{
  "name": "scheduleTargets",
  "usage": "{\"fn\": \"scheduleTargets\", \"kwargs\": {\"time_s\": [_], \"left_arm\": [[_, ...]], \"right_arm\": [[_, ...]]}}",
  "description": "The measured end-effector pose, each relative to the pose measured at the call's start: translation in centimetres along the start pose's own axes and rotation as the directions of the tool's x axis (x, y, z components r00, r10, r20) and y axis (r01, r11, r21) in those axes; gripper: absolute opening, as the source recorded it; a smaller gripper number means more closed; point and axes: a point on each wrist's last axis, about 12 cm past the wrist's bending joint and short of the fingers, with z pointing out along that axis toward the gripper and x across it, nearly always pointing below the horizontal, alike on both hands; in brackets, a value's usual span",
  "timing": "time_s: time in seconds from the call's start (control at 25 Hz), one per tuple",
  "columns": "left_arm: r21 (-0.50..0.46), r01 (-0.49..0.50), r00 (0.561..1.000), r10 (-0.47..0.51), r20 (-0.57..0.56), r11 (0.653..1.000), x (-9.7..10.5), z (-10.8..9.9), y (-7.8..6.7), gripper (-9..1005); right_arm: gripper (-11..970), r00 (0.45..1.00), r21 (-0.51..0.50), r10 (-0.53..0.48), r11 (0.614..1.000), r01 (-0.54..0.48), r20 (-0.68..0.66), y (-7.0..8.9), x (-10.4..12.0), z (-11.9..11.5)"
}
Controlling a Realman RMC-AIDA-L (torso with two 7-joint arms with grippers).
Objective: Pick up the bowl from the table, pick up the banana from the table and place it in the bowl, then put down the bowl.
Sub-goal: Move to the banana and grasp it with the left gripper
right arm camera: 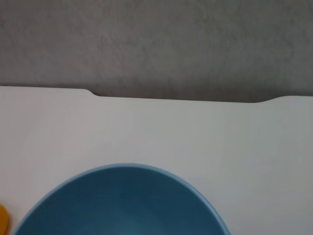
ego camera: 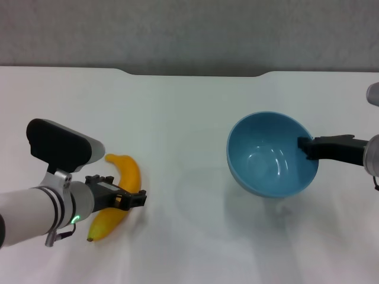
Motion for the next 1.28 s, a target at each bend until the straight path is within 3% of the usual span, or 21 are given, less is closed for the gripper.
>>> {"fn": "scheduleTargets", "kwargs": {"time_s": [0.56, 1.0, 1.28], "left_arm": [[0.004, 0.004, 0.999, -0.004, -0.032, 1.000, 0.7, 0.3, -0.1, 877], [-0.023, 0.030, 0.998, -0.031, -0.047, 0.999, 1.2, 0.4, 1.0, 874], [-0.026, 0.028, 0.998, -0.030, -0.062, 0.999, 1.3, 0.6, 1.2, 793]], "right_arm": [[32, 1.000, 0.003, -0.001, 1.000, 0.001, 0.008, 0.0, -0.1, -0.1], [31, 1.000, -0.010, 0.008, 1.000, -0.008, 0.013, 0.2, 0.0, 0.0], [31, 1.000, -0.015, 0.011, 1.000, -0.011, 0.018, 0.2, 0.0, 0.0]]}}
